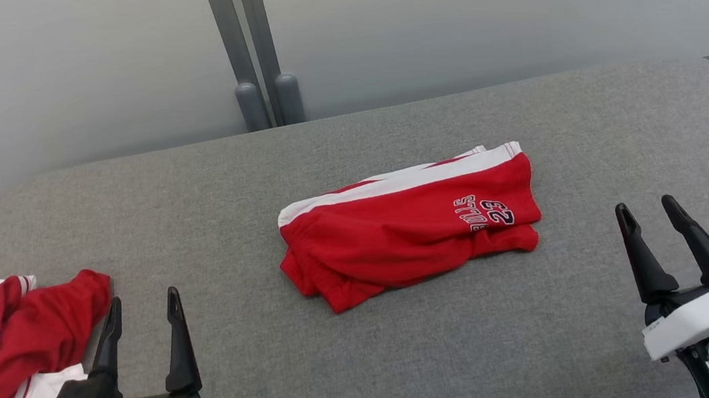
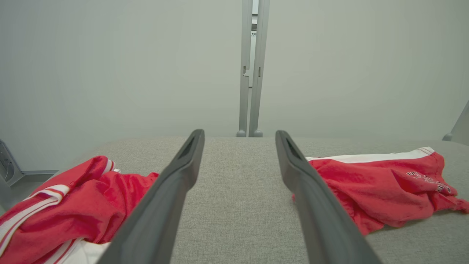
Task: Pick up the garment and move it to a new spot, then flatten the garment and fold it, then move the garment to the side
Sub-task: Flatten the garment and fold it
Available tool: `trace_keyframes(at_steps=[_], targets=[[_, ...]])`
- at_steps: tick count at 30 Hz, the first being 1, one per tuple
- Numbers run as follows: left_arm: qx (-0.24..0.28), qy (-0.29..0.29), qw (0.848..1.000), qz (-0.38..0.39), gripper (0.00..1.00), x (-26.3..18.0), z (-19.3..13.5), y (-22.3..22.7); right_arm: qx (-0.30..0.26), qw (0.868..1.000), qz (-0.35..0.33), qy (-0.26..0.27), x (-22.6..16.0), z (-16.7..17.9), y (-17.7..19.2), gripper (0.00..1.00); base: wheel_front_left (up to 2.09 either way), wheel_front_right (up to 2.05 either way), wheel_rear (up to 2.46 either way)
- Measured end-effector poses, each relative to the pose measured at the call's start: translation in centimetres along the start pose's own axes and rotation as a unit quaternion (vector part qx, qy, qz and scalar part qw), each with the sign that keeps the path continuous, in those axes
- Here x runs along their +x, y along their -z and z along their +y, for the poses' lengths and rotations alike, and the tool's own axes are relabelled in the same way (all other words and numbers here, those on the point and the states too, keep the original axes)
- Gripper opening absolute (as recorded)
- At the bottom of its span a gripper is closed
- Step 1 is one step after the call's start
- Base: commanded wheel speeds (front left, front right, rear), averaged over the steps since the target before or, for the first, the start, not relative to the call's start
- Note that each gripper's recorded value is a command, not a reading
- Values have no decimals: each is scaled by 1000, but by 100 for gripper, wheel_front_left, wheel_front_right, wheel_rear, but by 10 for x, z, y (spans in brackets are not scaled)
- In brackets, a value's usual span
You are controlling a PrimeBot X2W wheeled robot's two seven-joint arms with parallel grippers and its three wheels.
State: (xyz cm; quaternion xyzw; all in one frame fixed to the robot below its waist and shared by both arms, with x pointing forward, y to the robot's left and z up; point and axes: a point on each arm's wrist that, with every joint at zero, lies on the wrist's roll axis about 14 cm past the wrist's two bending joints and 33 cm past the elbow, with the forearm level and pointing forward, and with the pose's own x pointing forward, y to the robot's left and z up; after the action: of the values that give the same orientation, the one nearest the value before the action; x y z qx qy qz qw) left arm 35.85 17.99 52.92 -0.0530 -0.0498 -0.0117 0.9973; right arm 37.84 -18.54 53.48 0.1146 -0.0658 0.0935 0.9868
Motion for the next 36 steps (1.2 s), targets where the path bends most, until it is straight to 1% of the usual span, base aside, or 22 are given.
trace_keyframes(at_steps=[8, 11, 15, 17, 19, 20, 23, 24, 26, 31, 33, 36], targets=[[-10, 4, 1000, 2, 100, -5, -2, 7, 1, 999, 37, -3, -1, -1, 22, 100, 0, 0, 0], [-13, 5, 1000, 8, 100, -7, -2, 12, 2, 998, 53, -14, 9, 3, 31, 100, 0, 0, 0], [-17, 6, 1000, 10, 100, -7, -4, 15, 1, 997, 75, -25, 37, 5, 34, 100, 0, 0, 0], [-21, 5, 1000, 9, 100, -5, -5, 15, 4, 995, 98, -31, 52, 7, 39, 100, 0, 0, 0], [-23, 1, 1000, 7, 100, -3, -2, 15, 21, 990, 134, -33, 68, 10, 50, 100, 0, 0, 0], [-24, -2, 1000, 7, 100, -3, -1, 15, 16, 988, 152, -35, 72, 10, 56, 100, 0, 0, 0], [-27, -10, 1000, 12, 100, -3, 3, 19, 25, 980, 193, -29, 93, 5, 68, 100, 0, 0, 0], [-26, -14, 999, 13, 100, -3, 5, 20, 24, 978, 208, -28, 99, 4, 72, 100, 0, 0, 0], [-27, -23, 999, 16, 100, -2, 10, 22, 38, 970, 237, -21, 110, 2, 84, 100, 0, 0, 0], [-27, -44, 998, 24, 100, -2, 23, 28, 73, 946, 315, -1, 124, -3, 120, 100, 0, 0, 0], [-25, -54, 998, 27, 100, -3, 29, 30, 94, 932, 349, 2, 125, 0, 137, 100, 0, 0, 0], [-23, -70, 997, 35, 100, -6, 39, 34, 125, 903, 412, 0, 117, 12, 167, 100, 0, 0, 0]])
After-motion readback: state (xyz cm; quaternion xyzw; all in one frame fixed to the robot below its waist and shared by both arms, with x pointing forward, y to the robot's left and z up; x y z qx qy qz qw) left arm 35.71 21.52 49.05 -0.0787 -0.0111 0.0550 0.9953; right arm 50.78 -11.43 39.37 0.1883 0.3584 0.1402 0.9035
